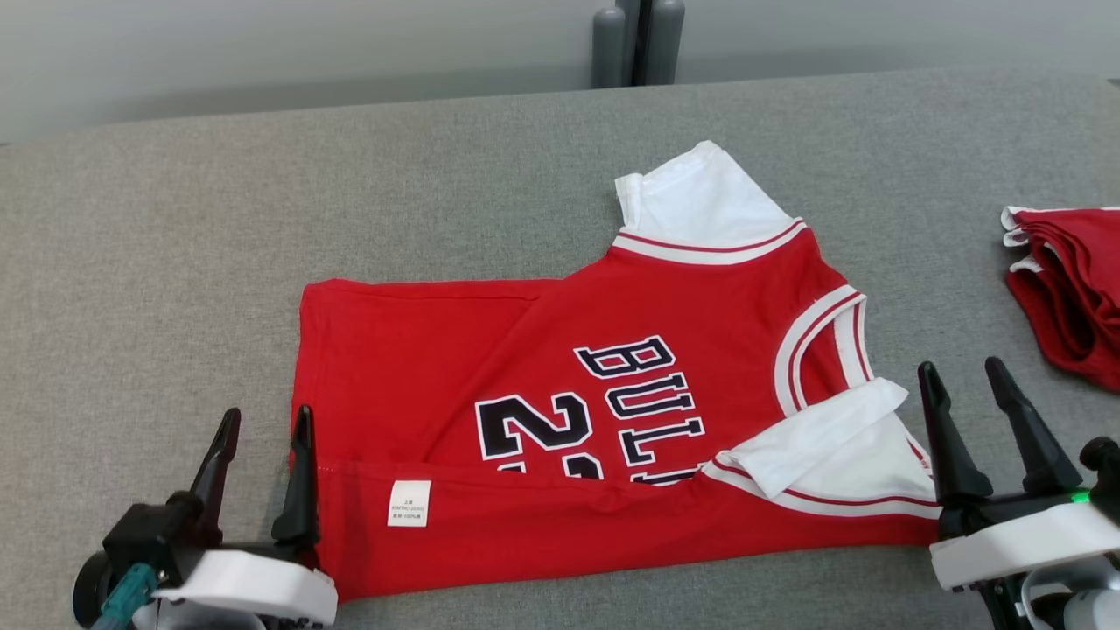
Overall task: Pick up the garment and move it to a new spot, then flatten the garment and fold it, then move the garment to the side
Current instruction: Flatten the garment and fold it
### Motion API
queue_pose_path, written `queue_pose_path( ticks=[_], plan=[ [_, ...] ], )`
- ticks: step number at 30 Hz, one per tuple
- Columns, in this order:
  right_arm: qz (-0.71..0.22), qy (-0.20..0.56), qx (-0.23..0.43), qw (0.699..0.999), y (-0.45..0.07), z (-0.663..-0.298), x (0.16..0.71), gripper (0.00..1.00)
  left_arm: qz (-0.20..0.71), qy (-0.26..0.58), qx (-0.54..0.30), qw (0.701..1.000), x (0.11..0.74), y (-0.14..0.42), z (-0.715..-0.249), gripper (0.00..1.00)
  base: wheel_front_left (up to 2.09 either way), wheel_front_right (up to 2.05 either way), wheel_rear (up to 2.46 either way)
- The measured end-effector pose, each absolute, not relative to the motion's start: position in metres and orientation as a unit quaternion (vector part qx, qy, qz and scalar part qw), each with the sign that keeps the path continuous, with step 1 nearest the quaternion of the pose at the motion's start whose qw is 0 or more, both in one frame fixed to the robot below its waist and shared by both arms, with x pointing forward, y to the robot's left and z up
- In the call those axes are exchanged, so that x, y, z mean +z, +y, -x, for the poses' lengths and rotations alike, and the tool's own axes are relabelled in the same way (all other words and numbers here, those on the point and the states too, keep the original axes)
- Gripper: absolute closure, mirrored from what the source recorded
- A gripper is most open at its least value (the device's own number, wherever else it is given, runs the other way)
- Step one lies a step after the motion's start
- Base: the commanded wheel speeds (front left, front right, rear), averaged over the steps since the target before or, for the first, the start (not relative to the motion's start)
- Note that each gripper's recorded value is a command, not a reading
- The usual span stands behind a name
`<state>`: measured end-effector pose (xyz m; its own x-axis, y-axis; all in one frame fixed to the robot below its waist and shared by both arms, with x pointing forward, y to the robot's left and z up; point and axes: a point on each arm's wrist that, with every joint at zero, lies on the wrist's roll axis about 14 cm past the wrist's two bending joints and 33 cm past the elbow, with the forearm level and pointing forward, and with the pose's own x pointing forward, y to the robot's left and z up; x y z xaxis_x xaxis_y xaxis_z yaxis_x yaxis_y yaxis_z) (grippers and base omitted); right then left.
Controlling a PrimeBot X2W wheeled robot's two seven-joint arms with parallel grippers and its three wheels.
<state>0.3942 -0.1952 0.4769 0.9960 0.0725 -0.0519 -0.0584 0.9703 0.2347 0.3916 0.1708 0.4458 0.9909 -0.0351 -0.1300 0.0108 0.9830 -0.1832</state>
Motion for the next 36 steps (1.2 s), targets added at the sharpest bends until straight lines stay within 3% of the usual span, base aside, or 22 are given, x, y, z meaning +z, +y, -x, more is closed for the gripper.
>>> queue_pose_path(
  ticks=[10,16,26,27,29,30,36],
  plan=[
    [-0.113,0.026,0.05,0.992,-0.186,-0.428,0.475,0.0,0.1,0.084,-0.043,0.99,0.444,0.166,-0.456,0.0,0.0,0.0,0.0],
    [-0.112,0.045,0.056,0.991,-0.181,-0.443,0.458,0.0,0.107,0.158,-0.059,0.98,0.405,0.165,-0.493,0.0,0.0,0.0,0.0],
    [-0.113,0.068,0.041,0.99,-0.19,-0.444,0.438,0.0,0.133,0.253,-0.077,0.955,0.358,0.16,-0.513,0.01,0.0,0.0,0.0],
    [-0.114,0.067,0.04,0.99,-0.191,-0.445,0.438,0.0,0.132,0.257,-0.079,0.954,0.357,0.16,-0.513,0.22,0.0,0.0,0.0],
    [-0.115,0.066,0.039,0.99,-0.192,-0.445,0.439,0.0,0.142,0.267,-0.083,0.95,0.355,0.159,-0.513,0.89,0.0,0.0,0.0],
    [-0.115,0.067,0.037,0.99,-0.194,-0.445,0.438,0.0,0.14,0.274,-0.086,0.948,0.353,0.158,-0.512,1.0,0.0,0.0,0.0],
    [-0.104,0.052,0.028,0.993,-0.21,-0.456,0.447,0.0,0.143,0.277,-0.094,0.945,0.354,0.158,-0.515,1.0,0.0,0.0,0.0]
  ],
)
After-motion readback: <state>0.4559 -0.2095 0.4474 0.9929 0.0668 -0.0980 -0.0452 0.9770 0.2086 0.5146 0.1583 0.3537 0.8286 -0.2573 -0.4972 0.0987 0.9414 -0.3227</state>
